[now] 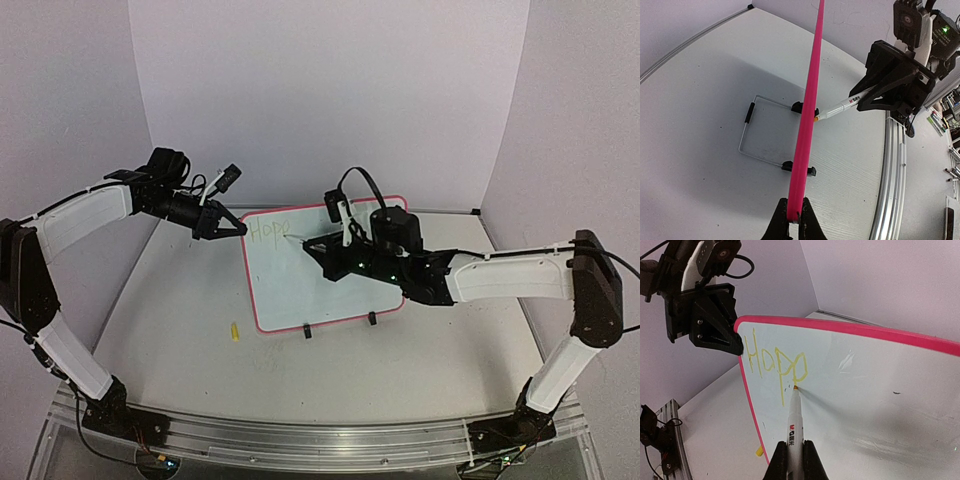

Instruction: Write a sentence on the whiteboard

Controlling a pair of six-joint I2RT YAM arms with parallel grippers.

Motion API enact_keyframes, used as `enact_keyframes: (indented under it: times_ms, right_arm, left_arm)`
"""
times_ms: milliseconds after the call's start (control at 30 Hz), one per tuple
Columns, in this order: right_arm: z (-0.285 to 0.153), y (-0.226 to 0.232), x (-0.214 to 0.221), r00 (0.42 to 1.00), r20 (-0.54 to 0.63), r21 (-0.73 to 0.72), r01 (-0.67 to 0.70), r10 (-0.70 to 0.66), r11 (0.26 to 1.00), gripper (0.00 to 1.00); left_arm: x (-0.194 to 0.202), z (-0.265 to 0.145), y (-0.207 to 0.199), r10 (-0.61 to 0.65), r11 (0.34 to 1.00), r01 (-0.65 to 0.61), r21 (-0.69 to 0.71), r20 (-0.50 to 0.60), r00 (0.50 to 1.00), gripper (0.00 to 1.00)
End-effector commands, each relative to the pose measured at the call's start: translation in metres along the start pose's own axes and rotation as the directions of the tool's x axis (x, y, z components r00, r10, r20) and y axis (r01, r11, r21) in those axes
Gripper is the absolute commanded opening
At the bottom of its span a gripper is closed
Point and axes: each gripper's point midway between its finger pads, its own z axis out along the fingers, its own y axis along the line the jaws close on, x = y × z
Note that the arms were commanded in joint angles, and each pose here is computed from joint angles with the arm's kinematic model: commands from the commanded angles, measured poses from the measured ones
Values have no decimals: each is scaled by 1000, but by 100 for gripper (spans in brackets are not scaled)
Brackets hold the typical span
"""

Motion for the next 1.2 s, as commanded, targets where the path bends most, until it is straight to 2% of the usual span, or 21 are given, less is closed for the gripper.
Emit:
enact_keyframes:
  times_ms: [0,600,1167]
  right_arm:
    - [0,-12,15,999,-38,40,-17,19,999,0]
    - [-18,-23,-7,999,45,124,-10,4,992,0]
    - [-20,-17,-7,999,40,92,-7,3,996,0]
  left_arm:
    - [-3,-2,-8,31,1000,-31,-5,-6,999,0]
    - [-3,-3,-9,34,999,-34,-5,-5,999,0]
    - [-4,-3,-10,35,999,-36,-5,-4,999,0]
